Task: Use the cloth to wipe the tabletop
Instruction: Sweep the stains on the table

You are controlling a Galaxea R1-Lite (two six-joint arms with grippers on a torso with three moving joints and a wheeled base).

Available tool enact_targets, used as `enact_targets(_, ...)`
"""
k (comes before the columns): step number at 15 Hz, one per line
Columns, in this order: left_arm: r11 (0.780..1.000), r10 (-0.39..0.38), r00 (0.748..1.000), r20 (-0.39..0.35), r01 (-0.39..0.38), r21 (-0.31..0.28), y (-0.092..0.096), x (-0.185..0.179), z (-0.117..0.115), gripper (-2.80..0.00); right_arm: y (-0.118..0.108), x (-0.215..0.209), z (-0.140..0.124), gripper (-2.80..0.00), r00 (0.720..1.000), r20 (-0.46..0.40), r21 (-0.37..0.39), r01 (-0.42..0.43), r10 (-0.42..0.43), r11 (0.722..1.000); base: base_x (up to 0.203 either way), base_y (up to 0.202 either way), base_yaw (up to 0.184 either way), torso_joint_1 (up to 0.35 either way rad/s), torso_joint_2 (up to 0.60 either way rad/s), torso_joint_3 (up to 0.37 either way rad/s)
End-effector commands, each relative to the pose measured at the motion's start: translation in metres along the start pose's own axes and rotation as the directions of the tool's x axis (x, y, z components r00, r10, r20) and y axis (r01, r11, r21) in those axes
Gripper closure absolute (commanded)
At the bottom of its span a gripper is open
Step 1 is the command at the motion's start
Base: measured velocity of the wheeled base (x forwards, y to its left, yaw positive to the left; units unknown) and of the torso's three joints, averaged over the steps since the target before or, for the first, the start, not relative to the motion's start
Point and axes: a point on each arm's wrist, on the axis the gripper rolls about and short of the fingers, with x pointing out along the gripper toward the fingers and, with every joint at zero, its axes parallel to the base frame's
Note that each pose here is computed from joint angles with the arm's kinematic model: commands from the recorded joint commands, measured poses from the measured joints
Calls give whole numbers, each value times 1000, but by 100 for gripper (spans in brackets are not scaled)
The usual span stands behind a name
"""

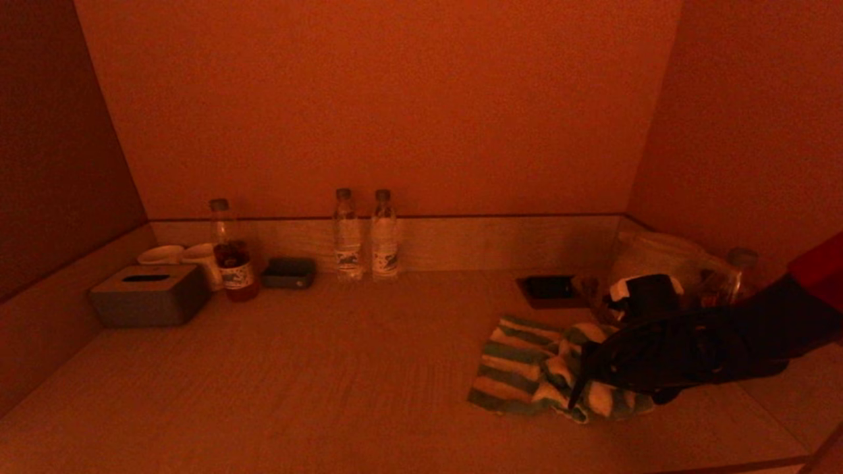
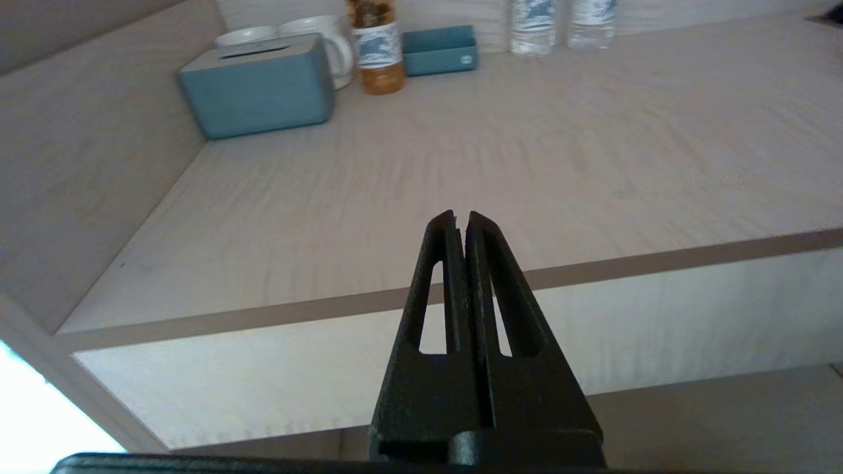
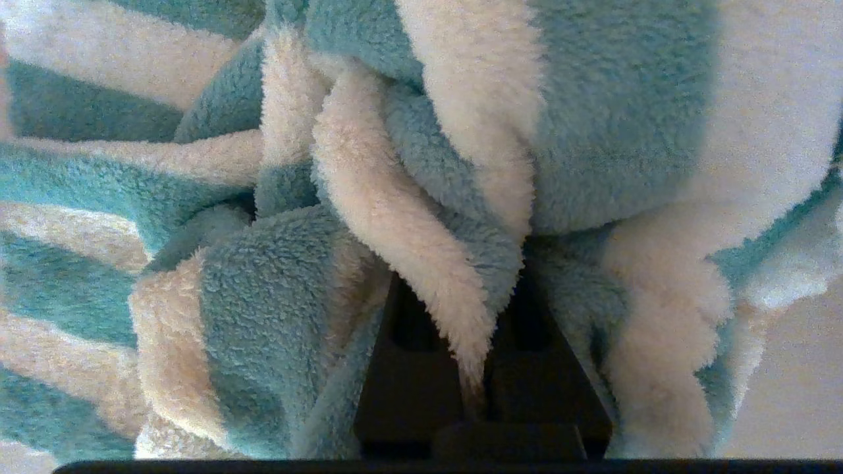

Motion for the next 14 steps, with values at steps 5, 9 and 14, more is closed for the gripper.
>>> enact_targets(5,1000,-1,1000,0,1,1,0,0,0,0,48,-3,-13,0,995,-14,-82,-97,96,992,0,0,0,0,0,0)
enact_targets(9,1000,-1,1000,0,1,1,0,0,0,0,74,-34,-30,0,986,-7,-132,-168,168,977,0,0,0,0,0,0)
enact_targets(14,1000,-1,1000,0,1,1,0,0,0,0,54,-54,-54,0,989,-32,-126,-147,144,981,0,0,0,0,0,0)
